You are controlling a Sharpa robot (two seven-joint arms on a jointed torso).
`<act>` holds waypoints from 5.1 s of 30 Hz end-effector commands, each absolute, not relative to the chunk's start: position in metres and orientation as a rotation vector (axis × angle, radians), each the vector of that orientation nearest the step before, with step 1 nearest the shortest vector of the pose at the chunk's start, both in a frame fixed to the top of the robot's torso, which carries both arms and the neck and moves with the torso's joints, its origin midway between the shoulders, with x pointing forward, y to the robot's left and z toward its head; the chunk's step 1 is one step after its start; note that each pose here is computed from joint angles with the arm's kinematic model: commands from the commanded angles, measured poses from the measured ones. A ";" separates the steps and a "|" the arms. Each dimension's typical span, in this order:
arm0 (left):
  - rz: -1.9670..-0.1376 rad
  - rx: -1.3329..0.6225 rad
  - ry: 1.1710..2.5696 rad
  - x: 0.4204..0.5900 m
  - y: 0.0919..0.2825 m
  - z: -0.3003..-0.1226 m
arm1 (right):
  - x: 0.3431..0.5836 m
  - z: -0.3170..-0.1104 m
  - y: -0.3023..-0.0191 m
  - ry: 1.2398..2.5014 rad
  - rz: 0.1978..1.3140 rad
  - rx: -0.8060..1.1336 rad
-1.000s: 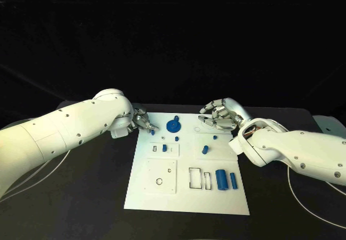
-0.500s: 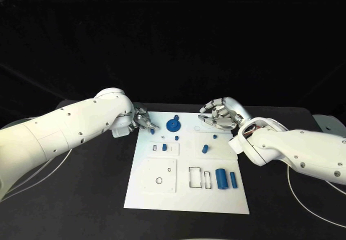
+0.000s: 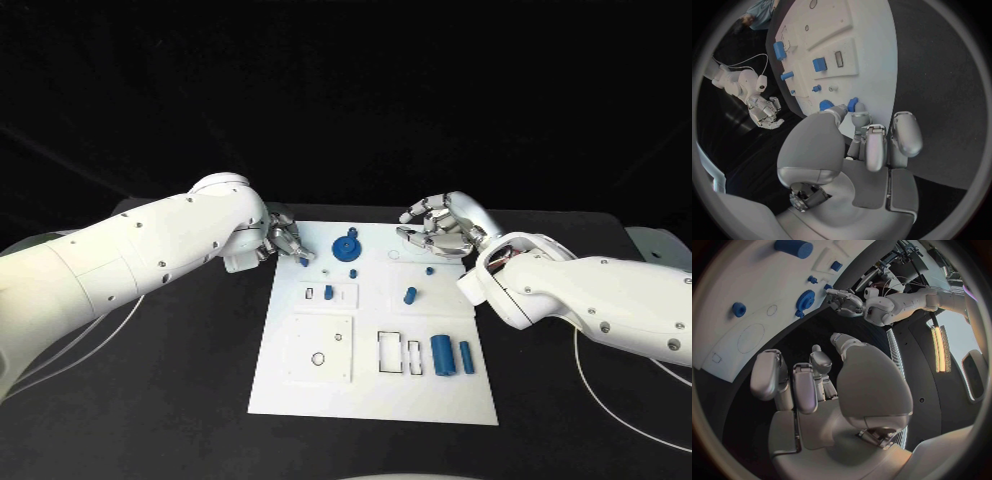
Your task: Assemble the parts on the task board
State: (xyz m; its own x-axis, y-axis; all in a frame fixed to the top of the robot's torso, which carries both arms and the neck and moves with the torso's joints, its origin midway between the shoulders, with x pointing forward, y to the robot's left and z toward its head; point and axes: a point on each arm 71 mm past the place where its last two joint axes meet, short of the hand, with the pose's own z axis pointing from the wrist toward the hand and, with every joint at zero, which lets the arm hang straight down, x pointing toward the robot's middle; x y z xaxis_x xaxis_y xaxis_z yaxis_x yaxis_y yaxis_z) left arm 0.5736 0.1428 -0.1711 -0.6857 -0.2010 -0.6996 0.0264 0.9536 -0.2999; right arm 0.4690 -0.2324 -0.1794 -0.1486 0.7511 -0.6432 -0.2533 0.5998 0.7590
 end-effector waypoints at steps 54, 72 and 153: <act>-0.566 -0.070 2.223 0.508 0.142 -0.175 | 0.466 -0.184 -0.234 1.484 0.932 0.444; -0.519 -0.027 2.255 0.505 0.141 -0.190 | 0.466 -0.185 -0.233 1.485 0.934 0.444; -0.473 0.075 2.167 0.501 0.124 -0.190 | 0.465 -0.186 -0.235 1.486 0.933 0.444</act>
